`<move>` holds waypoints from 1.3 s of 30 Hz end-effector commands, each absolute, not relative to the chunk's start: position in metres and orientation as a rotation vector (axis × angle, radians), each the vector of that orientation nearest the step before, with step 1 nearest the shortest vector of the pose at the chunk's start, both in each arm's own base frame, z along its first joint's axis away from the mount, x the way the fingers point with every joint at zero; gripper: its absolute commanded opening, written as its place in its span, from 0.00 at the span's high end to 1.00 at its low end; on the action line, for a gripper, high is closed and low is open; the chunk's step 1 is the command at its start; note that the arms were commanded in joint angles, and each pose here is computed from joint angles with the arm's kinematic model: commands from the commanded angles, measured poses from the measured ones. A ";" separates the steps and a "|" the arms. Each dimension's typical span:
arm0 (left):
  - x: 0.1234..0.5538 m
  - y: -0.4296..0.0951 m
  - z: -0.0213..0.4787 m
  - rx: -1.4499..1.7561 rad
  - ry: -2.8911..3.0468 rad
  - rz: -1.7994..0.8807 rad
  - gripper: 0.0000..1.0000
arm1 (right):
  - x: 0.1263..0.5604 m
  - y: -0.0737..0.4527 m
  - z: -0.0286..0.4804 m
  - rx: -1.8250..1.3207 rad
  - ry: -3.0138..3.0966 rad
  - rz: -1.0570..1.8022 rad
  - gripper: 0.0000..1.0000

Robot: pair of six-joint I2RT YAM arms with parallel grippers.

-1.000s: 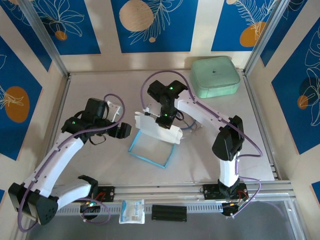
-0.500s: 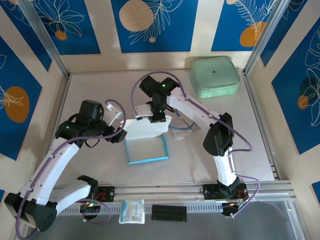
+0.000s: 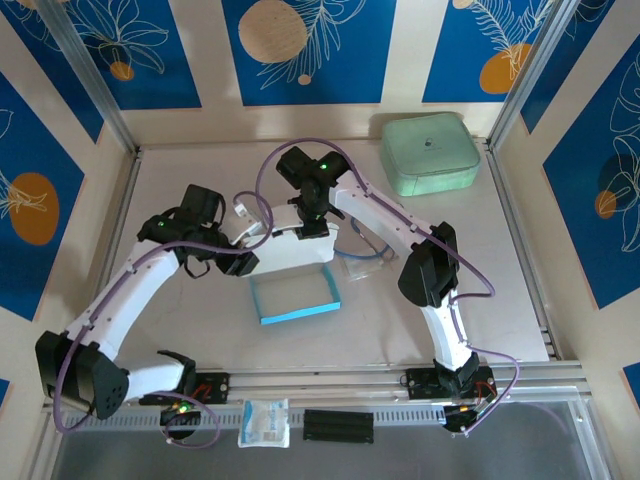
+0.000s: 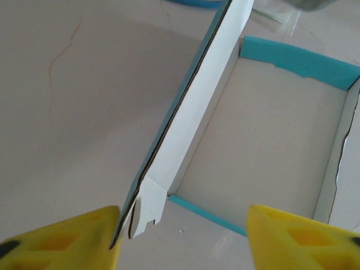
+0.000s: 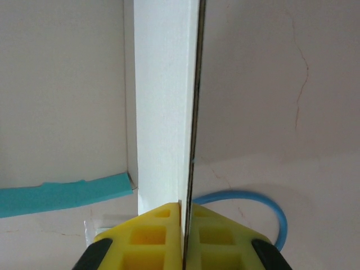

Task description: Fold the paper box

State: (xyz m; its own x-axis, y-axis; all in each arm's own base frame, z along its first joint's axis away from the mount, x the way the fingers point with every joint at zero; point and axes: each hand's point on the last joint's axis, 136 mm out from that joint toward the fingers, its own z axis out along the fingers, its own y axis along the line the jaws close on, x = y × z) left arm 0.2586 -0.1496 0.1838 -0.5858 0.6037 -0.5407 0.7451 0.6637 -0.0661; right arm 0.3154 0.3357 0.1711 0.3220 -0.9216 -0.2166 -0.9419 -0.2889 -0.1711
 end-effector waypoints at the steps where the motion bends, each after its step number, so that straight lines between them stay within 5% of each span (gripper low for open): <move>1: 0.262 -0.150 0.193 1.017 2.395 -0.410 0.49 | 0.318 0.334 0.162 -2.355 1.681 0.057 1.00; 17: 0.289 -0.134 0.167 0.612 2.496 -0.321 0.92 | 0.343 0.350 0.180 -2.137 1.765 -0.051 1.00; 22: 0.303 -0.122 0.164 0.449 2.465 -0.215 0.92 | 0.336 0.359 0.186 -2.047 1.835 0.016 0.98; 28: 0.304 -0.129 0.155 0.501 2.434 -0.231 0.91 | 0.321 0.356 0.191 -1.975 1.908 0.174 0.58; 29: 0.302 -0.131 0.153 0.537 2.432 -0.234 0.91 | 0.320 0.351 0.192 -1.958 1.921 0.193 0.35; 30: 0.301 -0.132 0.152 0.563 2.430 -0.235 0.90 | 0.320 0.348 0.193 -1.943 1.926 0.206 0.23; 39: 0.296 -0.138 0.161 0.657 2.354 -0.258 0.90 | 0.332 0.297 0.197 -1.738 2.056 0.349 0.13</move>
